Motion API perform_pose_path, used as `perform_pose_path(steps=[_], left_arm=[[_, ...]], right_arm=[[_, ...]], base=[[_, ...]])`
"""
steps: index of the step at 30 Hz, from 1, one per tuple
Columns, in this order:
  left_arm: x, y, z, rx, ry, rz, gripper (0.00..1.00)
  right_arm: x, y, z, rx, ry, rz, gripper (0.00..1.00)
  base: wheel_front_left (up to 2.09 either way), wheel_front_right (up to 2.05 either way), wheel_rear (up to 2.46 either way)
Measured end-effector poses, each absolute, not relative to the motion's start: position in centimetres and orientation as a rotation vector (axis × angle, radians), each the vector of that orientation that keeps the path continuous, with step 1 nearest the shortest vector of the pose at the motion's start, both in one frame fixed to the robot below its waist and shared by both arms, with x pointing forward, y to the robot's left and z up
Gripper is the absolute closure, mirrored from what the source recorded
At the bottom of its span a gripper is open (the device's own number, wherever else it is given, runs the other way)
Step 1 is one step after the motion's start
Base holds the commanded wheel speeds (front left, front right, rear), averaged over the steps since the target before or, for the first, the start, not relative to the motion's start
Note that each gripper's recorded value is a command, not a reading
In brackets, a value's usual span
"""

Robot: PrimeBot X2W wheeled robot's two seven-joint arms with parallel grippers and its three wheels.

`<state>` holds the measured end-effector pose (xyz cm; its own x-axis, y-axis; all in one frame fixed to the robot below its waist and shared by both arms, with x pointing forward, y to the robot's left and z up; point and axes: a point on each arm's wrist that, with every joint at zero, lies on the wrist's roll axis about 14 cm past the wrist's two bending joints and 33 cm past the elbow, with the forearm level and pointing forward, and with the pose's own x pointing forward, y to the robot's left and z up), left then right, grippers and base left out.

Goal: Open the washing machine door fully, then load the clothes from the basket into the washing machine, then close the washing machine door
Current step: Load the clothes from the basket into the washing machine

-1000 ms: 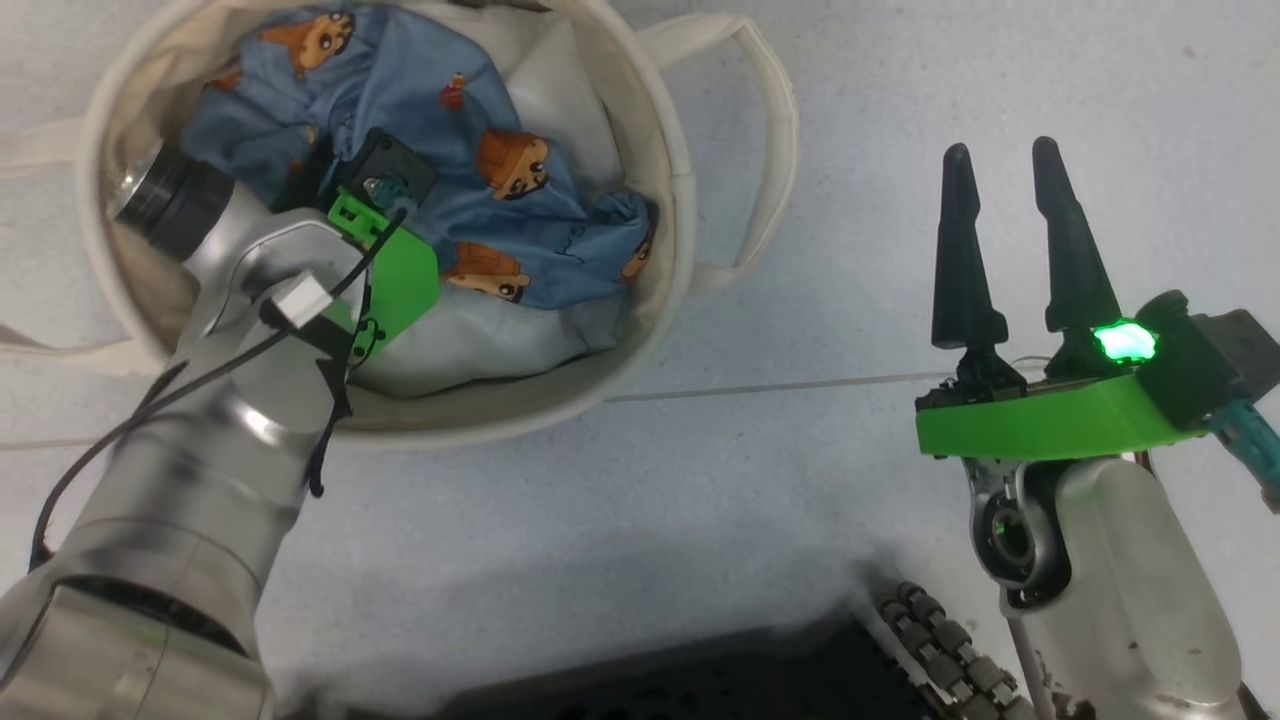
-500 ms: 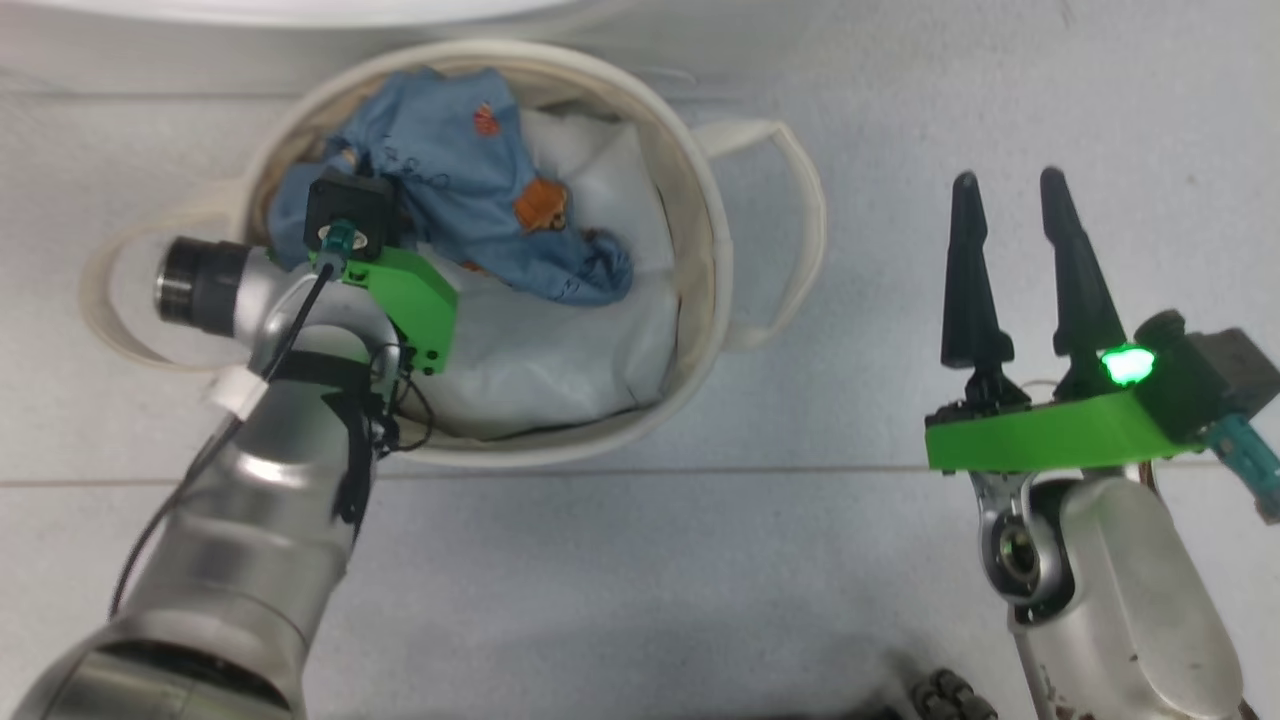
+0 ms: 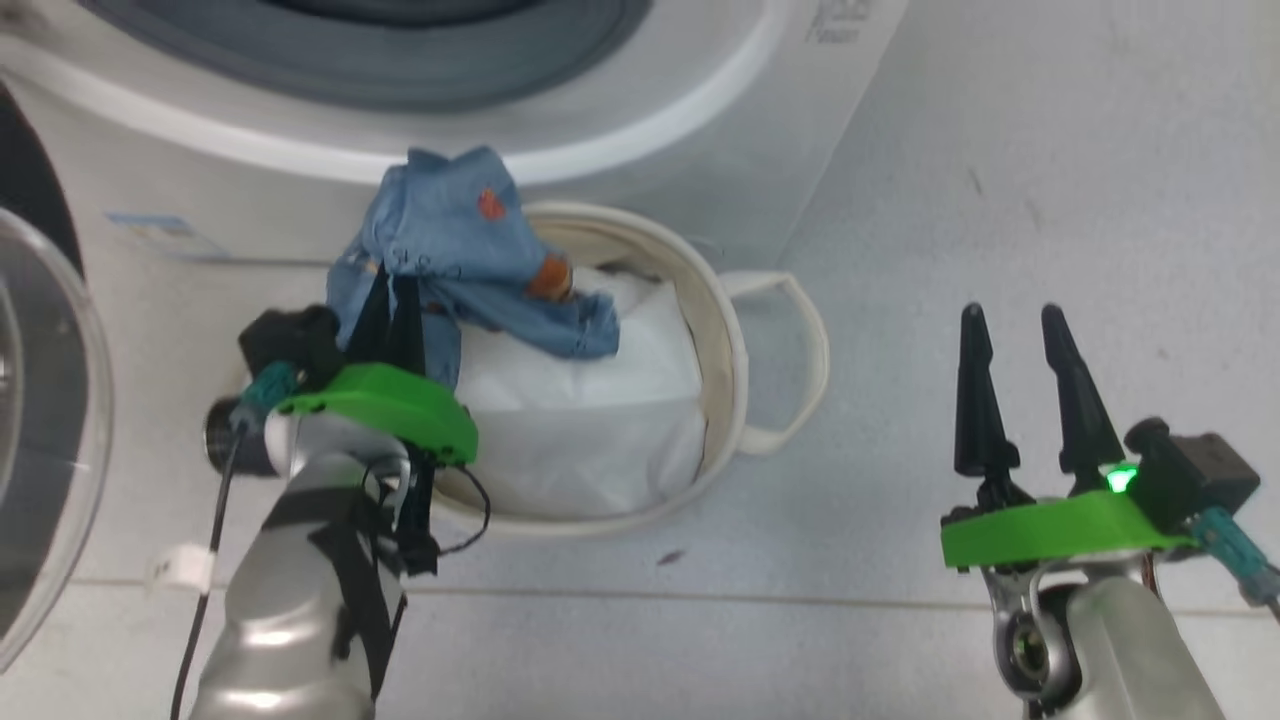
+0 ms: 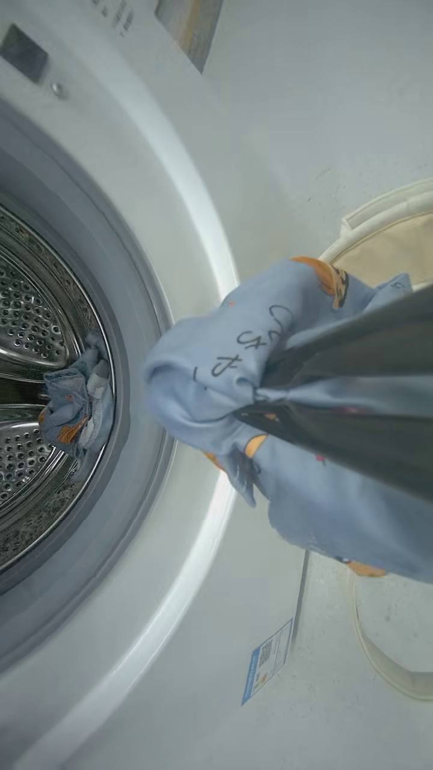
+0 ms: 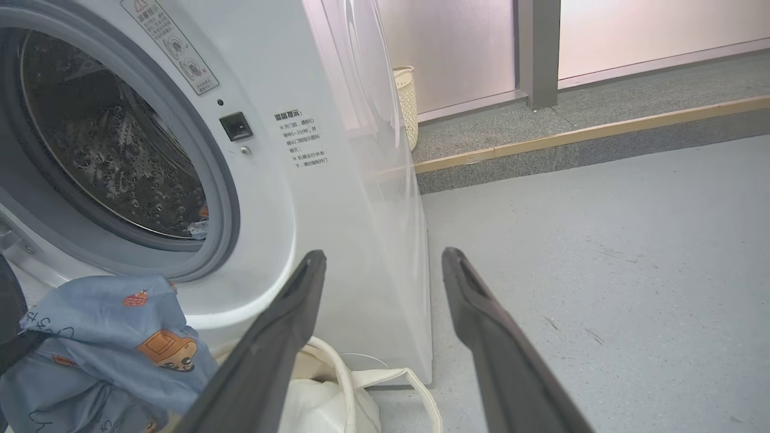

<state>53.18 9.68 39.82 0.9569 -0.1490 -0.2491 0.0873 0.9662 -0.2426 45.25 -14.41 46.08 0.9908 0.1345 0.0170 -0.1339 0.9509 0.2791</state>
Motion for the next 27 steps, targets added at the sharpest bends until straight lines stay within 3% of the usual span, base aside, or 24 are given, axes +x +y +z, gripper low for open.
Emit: perform_pose_path(steps=[14,27], left_arm=[[47.2,11.6,48.2,-0.466,0.072,-0.084,1.00],[43.3,12.1,49.2,-0.459,0.036,-0.071,1.00]], right_arm=[[40.9,-14.1,50.5,0.288,-0.083,0.154,0.00],[38.9,-14.2,51.7,0.302,-0.110,0.153,0.00]], base=[[0.00,0.00,0.00],[0.00,0.00,0.00]])
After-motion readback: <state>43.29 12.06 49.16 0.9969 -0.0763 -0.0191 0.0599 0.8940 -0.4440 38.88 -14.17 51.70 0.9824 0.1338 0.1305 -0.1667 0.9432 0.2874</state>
